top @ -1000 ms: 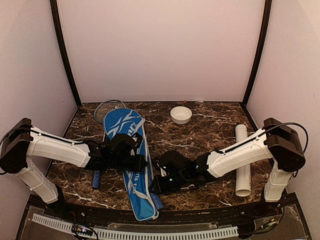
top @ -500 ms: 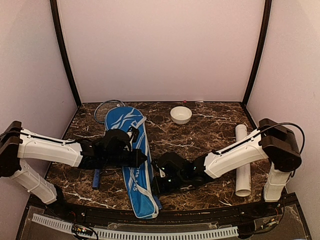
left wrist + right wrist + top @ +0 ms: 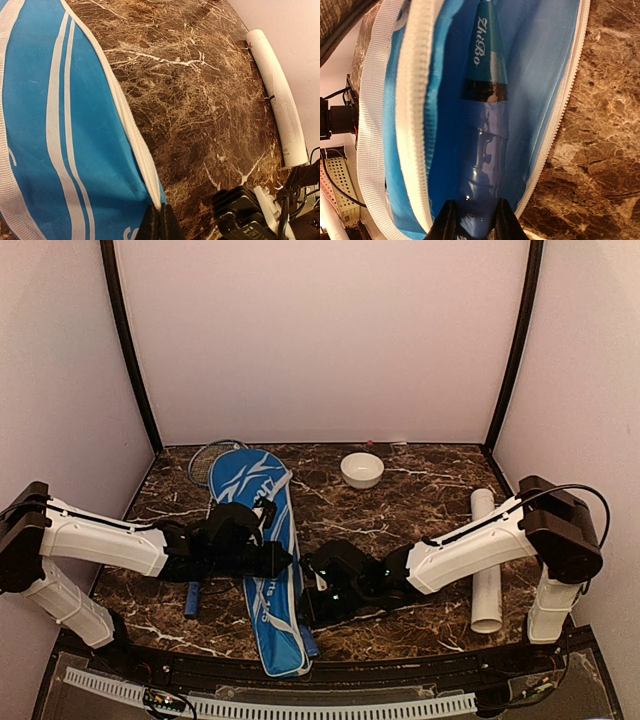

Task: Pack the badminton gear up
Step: Adjust the racket in the racket bag, then adjust the racket bag at the center of the board.

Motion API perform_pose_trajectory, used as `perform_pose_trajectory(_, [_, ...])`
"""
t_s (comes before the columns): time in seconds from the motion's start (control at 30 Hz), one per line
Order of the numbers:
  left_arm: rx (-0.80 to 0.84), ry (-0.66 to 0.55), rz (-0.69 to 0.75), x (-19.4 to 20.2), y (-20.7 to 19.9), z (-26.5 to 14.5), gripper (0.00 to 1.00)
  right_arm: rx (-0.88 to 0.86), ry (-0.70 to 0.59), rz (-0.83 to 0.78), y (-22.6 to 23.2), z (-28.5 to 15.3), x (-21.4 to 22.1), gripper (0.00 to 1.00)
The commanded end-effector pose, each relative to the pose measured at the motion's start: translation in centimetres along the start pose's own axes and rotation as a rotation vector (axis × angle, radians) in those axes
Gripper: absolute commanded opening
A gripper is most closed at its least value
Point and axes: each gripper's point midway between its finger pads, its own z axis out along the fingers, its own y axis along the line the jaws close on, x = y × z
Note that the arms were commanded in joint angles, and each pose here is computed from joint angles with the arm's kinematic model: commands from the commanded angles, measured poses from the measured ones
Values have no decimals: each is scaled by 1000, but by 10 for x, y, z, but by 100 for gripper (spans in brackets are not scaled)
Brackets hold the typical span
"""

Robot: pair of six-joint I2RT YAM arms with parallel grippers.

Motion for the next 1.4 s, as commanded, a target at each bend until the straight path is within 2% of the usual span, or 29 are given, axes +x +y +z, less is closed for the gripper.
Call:
perform_pose_trajectory(0.0, [117,51,9,11,-26,-2,0,-134,-188,-22,42,-11,-58,1])
perform_pose_trajectory(0.5, [110,26,2,4,-23,-15,0,-160,-242,-51,41,-3,-71,1])
perform_pose_trajectory(0.6, [106,28,-8,5,-20,-16,0,-170,-229,-137,43,-1,-69,11])
perform_pose_trajectory(0.7, [87,31,-14,5,-14,-15,0,-170,-239,-144,42,-6,-69,17])
perform_pose_trajectory(0.8, [65,32,-28,5,-5,-15,0,-153,-273,-148,39,-20,-71,28])
perform_pose_trajectory(1.0, [57,27,-42,3,3,-19,0,-43,-340,-158,19,-53,-81,47])
perform_pose_trajectory(1.1, [54,22,-42,1,5,-22,0,11,-363,-153,4,-60,-88,51])
perform_pose_trajectory(1.37, [54,20,-52,1,7,-26,0,148,-330,-127,-27,-40,-110,49])
